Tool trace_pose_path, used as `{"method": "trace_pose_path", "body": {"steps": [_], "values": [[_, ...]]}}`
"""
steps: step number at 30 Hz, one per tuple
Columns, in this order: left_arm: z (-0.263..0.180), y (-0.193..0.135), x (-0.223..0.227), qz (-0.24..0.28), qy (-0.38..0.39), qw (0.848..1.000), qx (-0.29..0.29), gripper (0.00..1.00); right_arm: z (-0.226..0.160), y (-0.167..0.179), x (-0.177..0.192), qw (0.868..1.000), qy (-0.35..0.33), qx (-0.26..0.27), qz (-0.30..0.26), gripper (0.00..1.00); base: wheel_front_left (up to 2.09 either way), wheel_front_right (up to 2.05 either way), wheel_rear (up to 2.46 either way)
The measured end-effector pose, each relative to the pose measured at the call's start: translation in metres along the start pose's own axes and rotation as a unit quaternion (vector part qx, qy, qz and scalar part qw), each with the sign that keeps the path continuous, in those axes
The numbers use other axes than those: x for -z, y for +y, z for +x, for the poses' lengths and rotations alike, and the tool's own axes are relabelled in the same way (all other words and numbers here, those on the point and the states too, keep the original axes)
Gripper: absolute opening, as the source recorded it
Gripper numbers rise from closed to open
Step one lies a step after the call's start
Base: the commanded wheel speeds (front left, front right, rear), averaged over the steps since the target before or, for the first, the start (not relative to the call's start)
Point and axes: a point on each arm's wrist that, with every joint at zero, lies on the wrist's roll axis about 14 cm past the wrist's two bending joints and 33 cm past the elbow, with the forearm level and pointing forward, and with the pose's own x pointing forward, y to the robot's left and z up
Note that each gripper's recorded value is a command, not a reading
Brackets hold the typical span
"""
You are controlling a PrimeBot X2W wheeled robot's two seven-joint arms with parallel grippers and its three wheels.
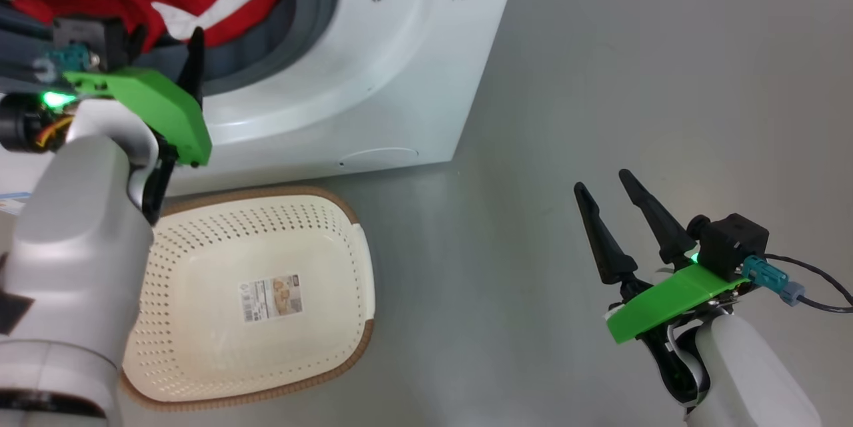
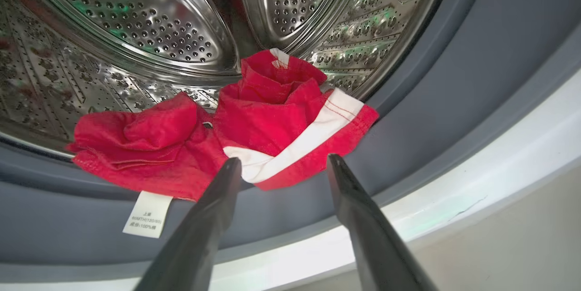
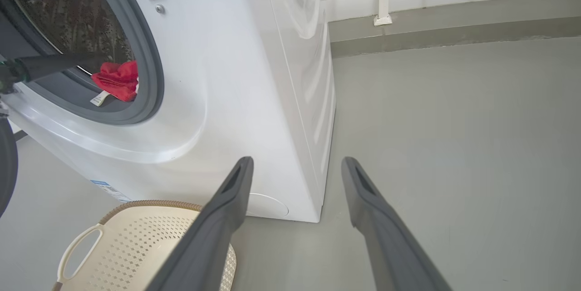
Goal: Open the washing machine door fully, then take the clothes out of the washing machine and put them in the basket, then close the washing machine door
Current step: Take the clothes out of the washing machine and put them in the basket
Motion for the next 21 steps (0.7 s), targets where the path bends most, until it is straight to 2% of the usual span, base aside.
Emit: {"method": "trace_pose_path", "body": {"steps": [14, 21], "values": [[0.045, 0.008, 0.039, 0.042, 0.087, 0.995, 0.013, 1.0, 0.014, -0.012, 0.018, 1.0, 0.017, 0.017, 0.005, 1.0, 0.0, 0.0, 0.0], [0.063, 0.009, 0.047, 0.059, 0.089, 0.994, 0.022, 1.0, 0.02, -0.016, 0.024, 0.999, 0.023, 0.021, 0.005, 1.0, 0.0, 0.0, 0.0]]}}
